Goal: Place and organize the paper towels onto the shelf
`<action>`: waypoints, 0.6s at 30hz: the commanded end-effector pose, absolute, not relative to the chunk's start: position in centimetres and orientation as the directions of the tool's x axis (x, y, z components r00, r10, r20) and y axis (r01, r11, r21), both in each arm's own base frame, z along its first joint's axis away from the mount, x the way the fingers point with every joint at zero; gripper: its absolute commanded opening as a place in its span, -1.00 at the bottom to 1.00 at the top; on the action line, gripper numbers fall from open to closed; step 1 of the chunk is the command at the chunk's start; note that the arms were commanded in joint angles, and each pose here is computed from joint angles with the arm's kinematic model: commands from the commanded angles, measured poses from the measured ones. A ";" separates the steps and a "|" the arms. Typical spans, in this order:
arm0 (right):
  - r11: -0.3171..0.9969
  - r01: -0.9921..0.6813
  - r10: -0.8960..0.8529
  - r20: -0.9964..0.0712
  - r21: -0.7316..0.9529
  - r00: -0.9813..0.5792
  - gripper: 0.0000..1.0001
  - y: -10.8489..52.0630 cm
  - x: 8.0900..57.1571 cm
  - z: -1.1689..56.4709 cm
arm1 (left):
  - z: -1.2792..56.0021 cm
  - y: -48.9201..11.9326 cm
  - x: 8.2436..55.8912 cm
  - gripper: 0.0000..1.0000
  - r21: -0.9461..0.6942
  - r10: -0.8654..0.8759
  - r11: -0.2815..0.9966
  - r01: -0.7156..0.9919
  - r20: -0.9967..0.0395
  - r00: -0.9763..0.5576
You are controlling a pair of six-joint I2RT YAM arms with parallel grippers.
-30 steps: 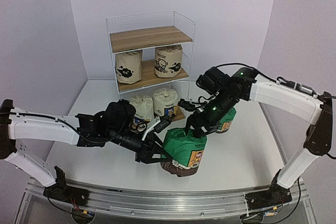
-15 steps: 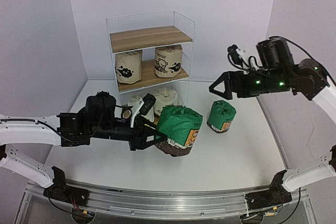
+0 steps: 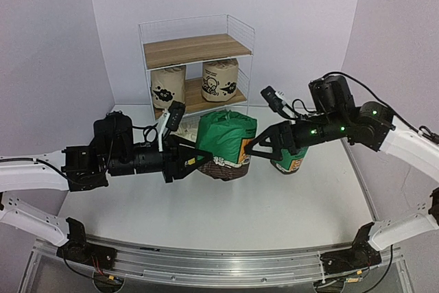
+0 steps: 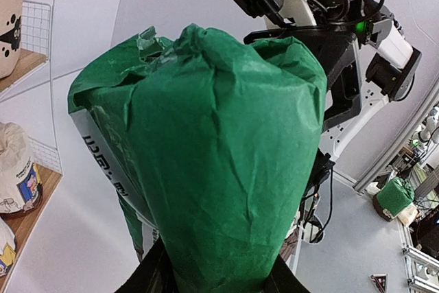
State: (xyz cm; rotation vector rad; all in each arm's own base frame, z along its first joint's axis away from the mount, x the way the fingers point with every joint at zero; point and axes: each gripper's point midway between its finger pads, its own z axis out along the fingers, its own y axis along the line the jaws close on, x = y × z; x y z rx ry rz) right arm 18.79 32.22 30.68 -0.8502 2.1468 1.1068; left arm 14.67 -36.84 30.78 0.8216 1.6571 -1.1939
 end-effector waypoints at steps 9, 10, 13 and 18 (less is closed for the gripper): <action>0.144 -0.865 -0.242 -0.831 0.480 -0.501 0.85 38.2 18.7 33.6 | 35.8 -37.4 15.2 -1.00 -0.344 -0.131 0.279 0.897 -0.939 -0.319; 0.141 -0.866 -0.242 -0.832 0.479 -0.500 0.80 38.4 18.7 33.6 | 35.8 -37.5 15.2 -1.00 -0.343 -0.130 0.280 0.897 -0.939 -0.319; 0.174 -0.861 -0.233 -0.830 0.477 -0.507 0.51 38.5 19.3 33.4 | 35.6 -37.5 15.5 -0.97 -0.346 -0.126 0.293 0.891 -0.938 -0.323; 0.277 -0.844 -0.183 -0.837 0.459 -0.516 -0.22 37.6 20.8 33.6 | 35.5 -37.0 16.3 -0.30 -0.358 -0.127 0.349 0.866 -0.934 -0.334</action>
